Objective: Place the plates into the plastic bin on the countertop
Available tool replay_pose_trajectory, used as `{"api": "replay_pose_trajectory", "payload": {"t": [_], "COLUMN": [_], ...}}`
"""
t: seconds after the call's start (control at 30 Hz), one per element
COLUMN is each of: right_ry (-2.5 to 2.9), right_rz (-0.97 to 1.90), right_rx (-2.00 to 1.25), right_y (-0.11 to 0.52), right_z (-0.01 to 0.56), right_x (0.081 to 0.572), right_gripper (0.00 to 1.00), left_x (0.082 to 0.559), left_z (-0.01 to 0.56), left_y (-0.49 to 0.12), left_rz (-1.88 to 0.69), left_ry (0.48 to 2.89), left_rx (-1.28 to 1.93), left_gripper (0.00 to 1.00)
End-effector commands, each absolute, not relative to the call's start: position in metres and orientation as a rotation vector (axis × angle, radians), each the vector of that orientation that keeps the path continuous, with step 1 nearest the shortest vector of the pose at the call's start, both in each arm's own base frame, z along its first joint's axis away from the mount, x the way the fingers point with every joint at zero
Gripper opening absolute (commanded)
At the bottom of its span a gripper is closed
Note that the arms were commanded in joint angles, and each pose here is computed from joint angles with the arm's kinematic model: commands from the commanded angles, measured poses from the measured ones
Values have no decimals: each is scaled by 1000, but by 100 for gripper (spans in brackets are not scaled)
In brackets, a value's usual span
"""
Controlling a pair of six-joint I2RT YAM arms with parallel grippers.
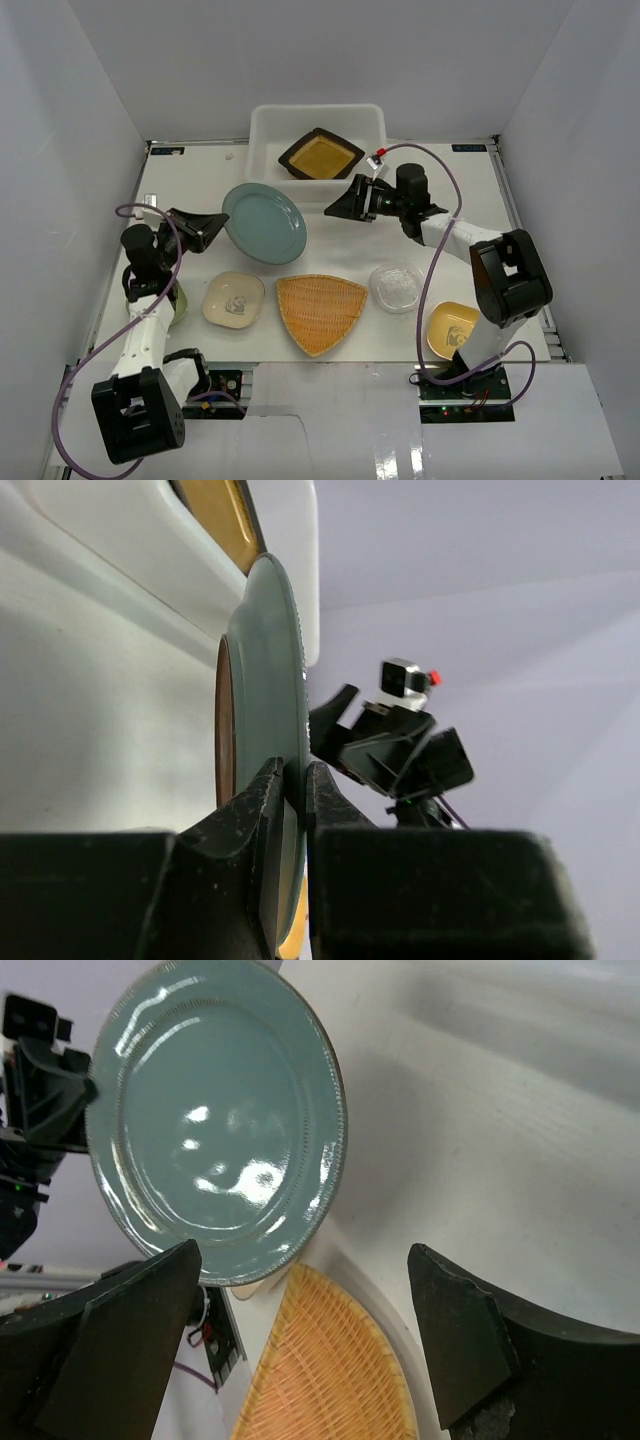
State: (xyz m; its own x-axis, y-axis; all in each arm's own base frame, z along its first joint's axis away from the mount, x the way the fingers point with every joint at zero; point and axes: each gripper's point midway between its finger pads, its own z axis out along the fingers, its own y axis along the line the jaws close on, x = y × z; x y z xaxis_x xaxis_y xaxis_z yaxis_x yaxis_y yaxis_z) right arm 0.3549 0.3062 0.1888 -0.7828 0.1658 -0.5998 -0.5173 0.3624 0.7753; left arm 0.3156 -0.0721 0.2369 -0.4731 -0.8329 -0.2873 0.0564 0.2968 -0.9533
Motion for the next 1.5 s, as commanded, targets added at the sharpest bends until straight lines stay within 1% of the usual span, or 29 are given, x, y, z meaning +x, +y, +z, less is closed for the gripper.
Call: {"api": "replay_pose_trajectory", "payload": {"t": [0.0, 0.1, 0.27, 0.4, 0.43, 0.47, 0.53, 0.57, 0.63, 0.67, 0.7, 0.73, 0.77, 0.8, 0.87, 0.9, 0.97, 1.0, 1.03, 1.07, 1.13, 1.2, 1.23, 1.3, 1.33, 1.37, 1.4, 1.43, 1.47], "right_ry": [2011, 2024, 2024, 1906, 1893, 1892, 1854, 1848, 1839, 1828, 1805, 1794, 1773, 1743, 1711, 1678, 1665, 1629, 1617, 1629, 1593, 1610, 1585, 1630, 1604, 1630, 1640, 1691, 1682], "right_rz": [1557, 1581, 1671, 1791, 1813, 1852, 1882, 1891, 1903, 1899, 1890, 1883, 1877, 1867, 1847, 1834, 1805, 1793, 1774, 1759, 1727, 1708, 1697, 1670, 1652, 1610, 1583, 1553, 1511], "right_rx": [-435, -458, -434, -439, -429, -401, -401, -393, -363, -355, -353, -345, -342, -335, -299, -285, -214, -207, -168, -121, -88, -28, -34, 31, 20, 52, 64, 98, 107], "right_y": [329, 340, 349, 354, 354, 354, 355, 356, 355, 354, 353, 350, 348, 345, 335, 333, 320, 315, 304, 298, 283, 274, 272, 268, 267, 266, 265, 264, 264], "right_z": [185, 180, 177, 196, 198, 203, 209, 211, 216, 221, 229, 235, 244, 256, 273, 286, 296, 311, 316, 313, 328, 320, 332, 315, 329, 312, 308, 297, 299], "right_x": [335, 329, 323, 317, 315, 314, 314, 315, 318, 320, 322, 325, 330, 333, 347, 355, 378, 388, 403, 416, 440, 462, 471, 496, 506, 524, 535, 545, 562], "right_gripper": [90, 90, 90, 96, 90, 68, 44, 24, 10, 8, 8, 8, 8, 8, 8, 8, 8, 8, 8, 8, 8, 8, 8, 8, 8, 8, 8, 8, 8], "left_x": [298, 291, 288, 286, 287, 288, 289, 290, 292, 292, 294, 295, 296, 298, 302, 304, 310, 310, 314, 315, 317, 319, 320, 324, 325, 327, 327, 326, 326], "left_z": [312, 318, 324, 326, 323, 321, 317, 315, 308, 304, 296, 291, 287, 283, 276, 275, 271, 264, 263, 262, 260, 256, 255, 245, 241, 236, 226, 224, 218], "left_y": [-95, -102, -111, -116, -116, -116, -117, -118, -120, -122, -124, -124, -125, -124, -123, -122, -120, -120, -117, -115, -114, -112, -111, -108, -109, -110, -112, -122, -128], "left_rz": [-1447, -1526, -1548, -1566, -1558, -1555, -1552, -1558, -1577, -1582, -1600, -1603, -1585, -1573, -1536, -1523, -1471, -1460, -1426, -1404, -1361, -1334, -1324, -1296, -1283, -1267, -1261, -1239, -1228], "left_ry": [1578, 1561, 1577, 1590, 1602, 1612, 1633, 1644, 1676, 1697, 1732, 1752, 1763, 1774, 1803, 1809, 1836, 1870, 1874, 1879, 1890, 1897, 1899, 1922, 1935, 1951, 1994, 2024, 2053], "left_rx": [-477, -462, -405, -378, -381, -376, -361, -358, -344, -329, -327, -337, -318, -317, -311, -302, -273, -294, -299, -292, -263, -266, -269, -299, -288, -291, -308, -249, -235], "left_gripper": [0, 0, 0, 0, 0, 0, 0, 0, 0, 1, 12, 19, 23, 30, 38, 49, 58, 62, 69, 72, 77, 79, 79, 79, 79, 79, 79, 79, 80]}}
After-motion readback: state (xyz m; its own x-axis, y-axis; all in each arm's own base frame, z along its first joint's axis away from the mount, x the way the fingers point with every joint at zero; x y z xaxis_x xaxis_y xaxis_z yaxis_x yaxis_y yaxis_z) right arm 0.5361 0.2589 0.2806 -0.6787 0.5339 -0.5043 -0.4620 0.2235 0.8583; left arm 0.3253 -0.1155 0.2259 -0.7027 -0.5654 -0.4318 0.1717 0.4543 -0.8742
